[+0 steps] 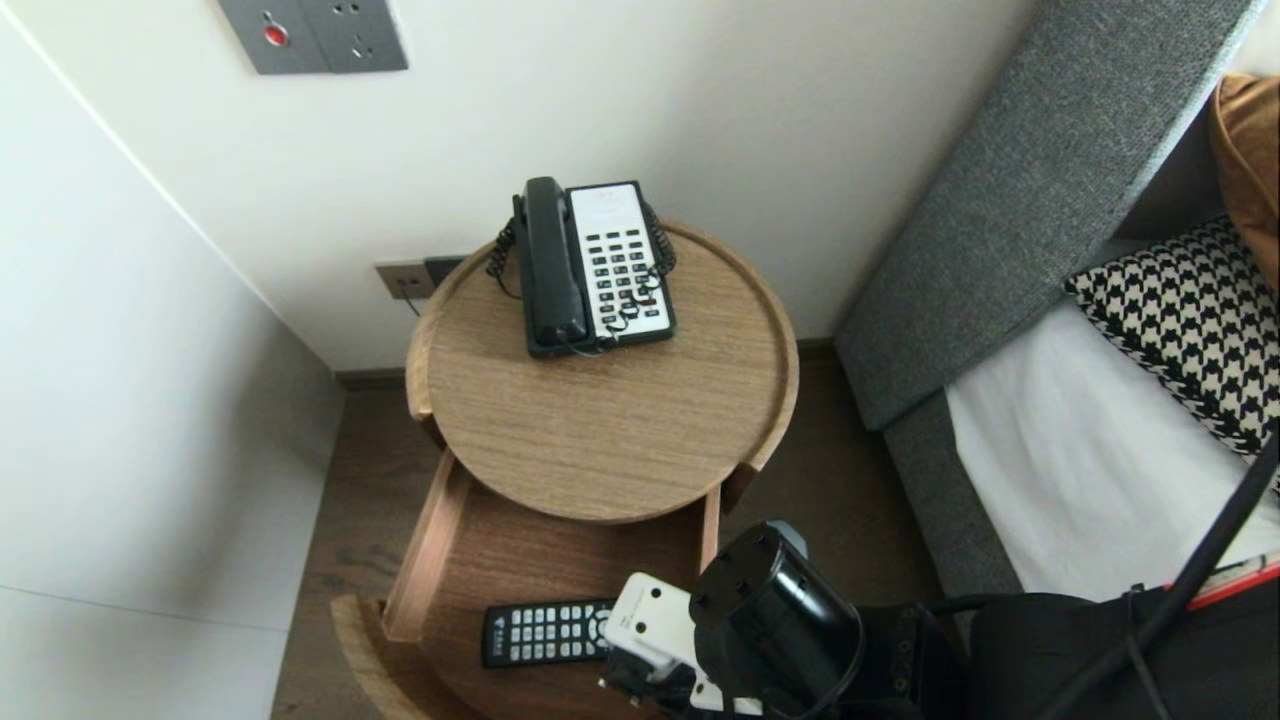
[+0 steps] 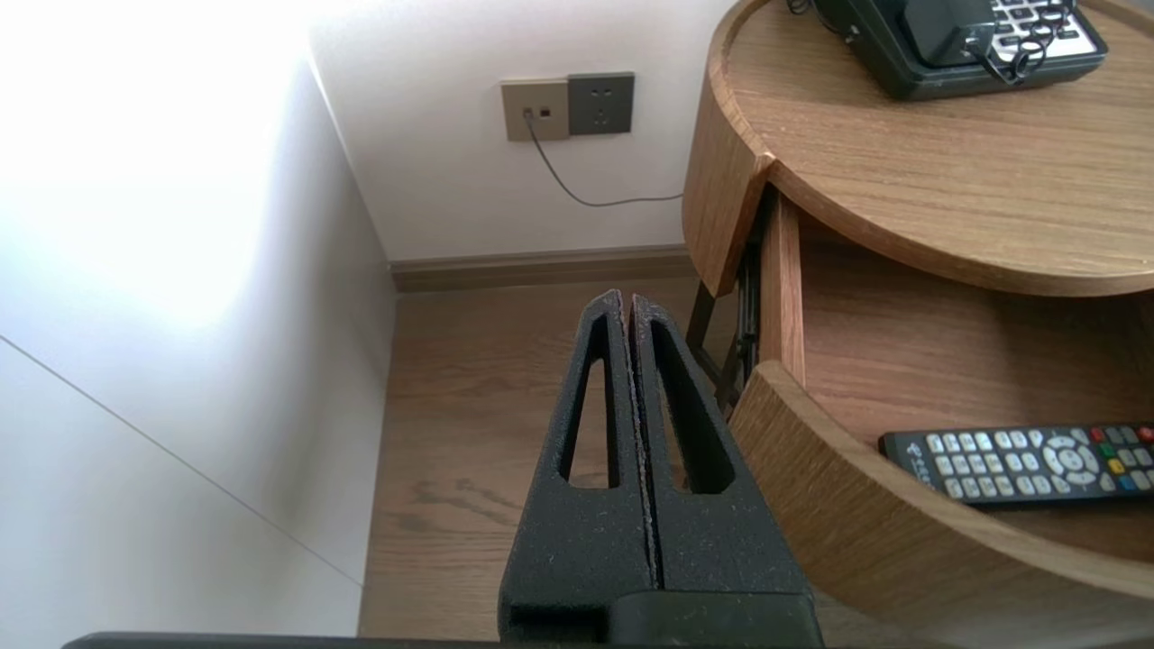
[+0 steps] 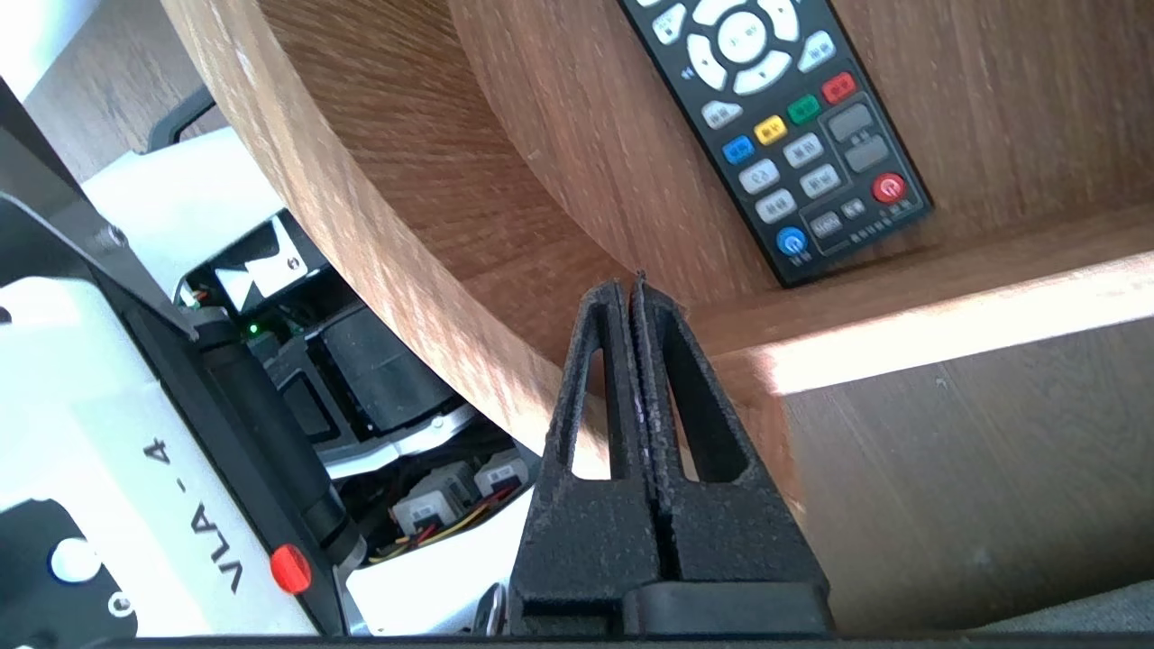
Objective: Open the nightstand drawer
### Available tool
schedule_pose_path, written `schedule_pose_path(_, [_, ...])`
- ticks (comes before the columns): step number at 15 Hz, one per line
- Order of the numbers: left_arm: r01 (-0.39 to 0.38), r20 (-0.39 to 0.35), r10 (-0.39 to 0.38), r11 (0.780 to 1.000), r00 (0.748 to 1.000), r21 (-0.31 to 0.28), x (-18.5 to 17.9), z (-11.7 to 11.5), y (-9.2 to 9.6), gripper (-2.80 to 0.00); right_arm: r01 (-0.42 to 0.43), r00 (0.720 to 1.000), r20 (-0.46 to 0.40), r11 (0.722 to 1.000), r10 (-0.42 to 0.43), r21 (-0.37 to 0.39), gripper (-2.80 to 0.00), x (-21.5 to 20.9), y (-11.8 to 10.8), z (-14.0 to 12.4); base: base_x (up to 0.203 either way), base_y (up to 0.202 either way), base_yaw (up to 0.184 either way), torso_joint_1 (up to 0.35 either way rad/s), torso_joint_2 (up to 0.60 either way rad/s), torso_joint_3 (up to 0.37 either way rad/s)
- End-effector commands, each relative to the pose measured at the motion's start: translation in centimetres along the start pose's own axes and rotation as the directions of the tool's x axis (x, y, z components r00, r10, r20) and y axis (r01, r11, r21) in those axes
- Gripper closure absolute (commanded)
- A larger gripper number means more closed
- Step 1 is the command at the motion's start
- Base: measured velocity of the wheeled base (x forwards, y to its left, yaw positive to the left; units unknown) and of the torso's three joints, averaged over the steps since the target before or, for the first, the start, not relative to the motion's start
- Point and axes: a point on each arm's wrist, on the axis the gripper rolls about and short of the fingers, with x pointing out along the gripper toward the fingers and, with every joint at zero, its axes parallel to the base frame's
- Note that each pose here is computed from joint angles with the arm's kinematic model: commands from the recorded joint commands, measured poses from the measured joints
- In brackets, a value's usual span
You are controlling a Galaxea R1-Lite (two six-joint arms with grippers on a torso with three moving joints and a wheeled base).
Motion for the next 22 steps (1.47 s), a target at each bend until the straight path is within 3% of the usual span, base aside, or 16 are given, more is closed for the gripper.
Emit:
schedule_pose_path(1, [0.001,-0.033,-0.001,1.0,0.999,0.0,0.1,-1.1,0.0,0.0,-0.002,1.0,-0.001,1.0,0.002,-0.003,0.0,-0.3,0.1,-0.2,0.0,0.0,0.0,0.0,0.0,0.0])
schedule_pose_path(6, [0.001,-0.033,-0.001,1.0,0.999,0.0,0.1,-1.1,0.0,0.0,-0.016,1.0,-0.017,1.0,0.016,-0.015,0.0,-1.1,0.5,-1.3,0.0,0.0,0.0,0.0,0.0,0.0])
schedule_pose_path(10, [0.001,-0.034,-0.001,1.0,0.999,0.0,0.1,-1.2,0.0,0.0,0.01,1.0,0.028,1.0,-0.01,-0.002,0.0,-1.4,0.0,-0.1,0.0,0.0,0.0,0.0,0.0,0.0])
schedule_pose_path(14, [0.001,-0.034,-0.001,1.0,0.999,0.0,0.1,-1.2,0.0,0.0,0.13,0.982,0.126,0.989,-0.139,0.074,0.0,-3.5,-3.4,2.1,0.0,0.0,0.0,0.0,0.0,0.0])
schedule_pose_path(18, [0.001,-0.038,-0.001,1.0,0.999,-0.002,0.1,-1.2,0.0,0.0,0.297,0.927,0.174,0.933,-0.333,0.205,0.0,-8.4,-8.6,3.4,0.0,0.0,0.0,0.0,0.0,0.0])
schedule_pose_path(20, [0.002,-0.045,-0.002,1.0,0.999,-0.002,0.1,-1.2,0.0,0.0,0.382,0.884,0.182,0.889,-0.431,0.252,0.0,-11.5,-9.9,3.8,0.0,0.0,0.0,0.0,0.0,0.0])
schedule_pose_path(22, [0.002,-0.048,-0.002,1.0,0.999,-0.003,0.1,-1.3,0.0,0.0,0.418,0.857,0.197,0.865,-0.477,0.277,0.0,-14.2,-10.3,4.0,0.0,0.0,0.0,0.0,0.0,0.0])
